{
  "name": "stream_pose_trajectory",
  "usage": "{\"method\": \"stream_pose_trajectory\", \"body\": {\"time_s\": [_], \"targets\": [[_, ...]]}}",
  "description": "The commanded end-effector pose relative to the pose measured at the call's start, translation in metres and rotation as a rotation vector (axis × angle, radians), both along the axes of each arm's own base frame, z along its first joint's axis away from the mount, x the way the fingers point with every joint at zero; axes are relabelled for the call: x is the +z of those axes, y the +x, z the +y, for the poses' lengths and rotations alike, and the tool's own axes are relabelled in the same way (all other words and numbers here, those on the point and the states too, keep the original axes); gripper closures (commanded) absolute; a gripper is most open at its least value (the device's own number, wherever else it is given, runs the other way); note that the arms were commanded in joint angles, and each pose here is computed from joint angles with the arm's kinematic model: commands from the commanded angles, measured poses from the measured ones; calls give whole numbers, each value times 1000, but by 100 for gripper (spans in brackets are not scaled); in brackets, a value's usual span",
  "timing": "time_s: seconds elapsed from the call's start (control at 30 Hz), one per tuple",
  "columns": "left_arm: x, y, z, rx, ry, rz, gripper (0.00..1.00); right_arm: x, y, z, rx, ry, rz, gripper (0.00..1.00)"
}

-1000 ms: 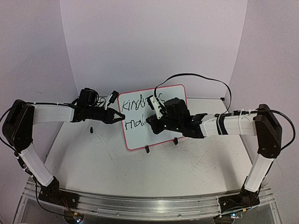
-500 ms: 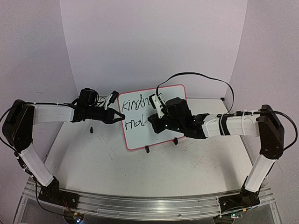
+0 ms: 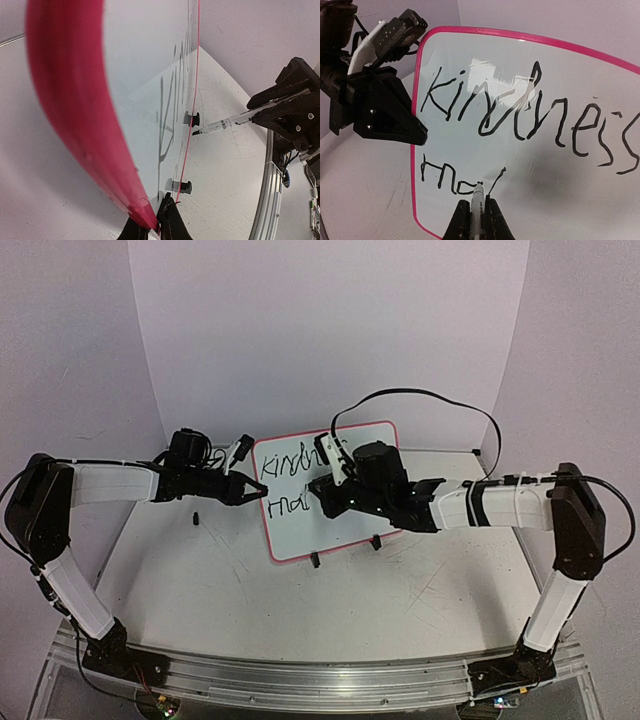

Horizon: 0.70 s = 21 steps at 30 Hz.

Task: Write a sentence on the whiteboard

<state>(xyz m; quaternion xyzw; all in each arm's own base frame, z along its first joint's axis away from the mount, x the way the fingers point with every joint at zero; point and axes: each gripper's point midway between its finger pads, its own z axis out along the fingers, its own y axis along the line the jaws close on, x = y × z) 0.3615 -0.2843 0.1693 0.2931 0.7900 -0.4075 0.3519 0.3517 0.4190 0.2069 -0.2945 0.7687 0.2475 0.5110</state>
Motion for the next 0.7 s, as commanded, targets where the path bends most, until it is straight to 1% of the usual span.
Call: {"method": "stream_pose_trajectory", "body": {"time_s": [0.0,0.23,0.57,0.67], "targets": [[-6,35,27,161,152,-128,100,21,10,6,-20,38,-41,100],[-6,35,28,162,152,-129,100,17,16,2,-59,18,-52,100],[-5,35,27,163,154,-131,100,11,19,5,-54,12,-40,100],[-5,35,27,163,153,-132,100,10,25,-4,-110,-2,-45,100]]}}
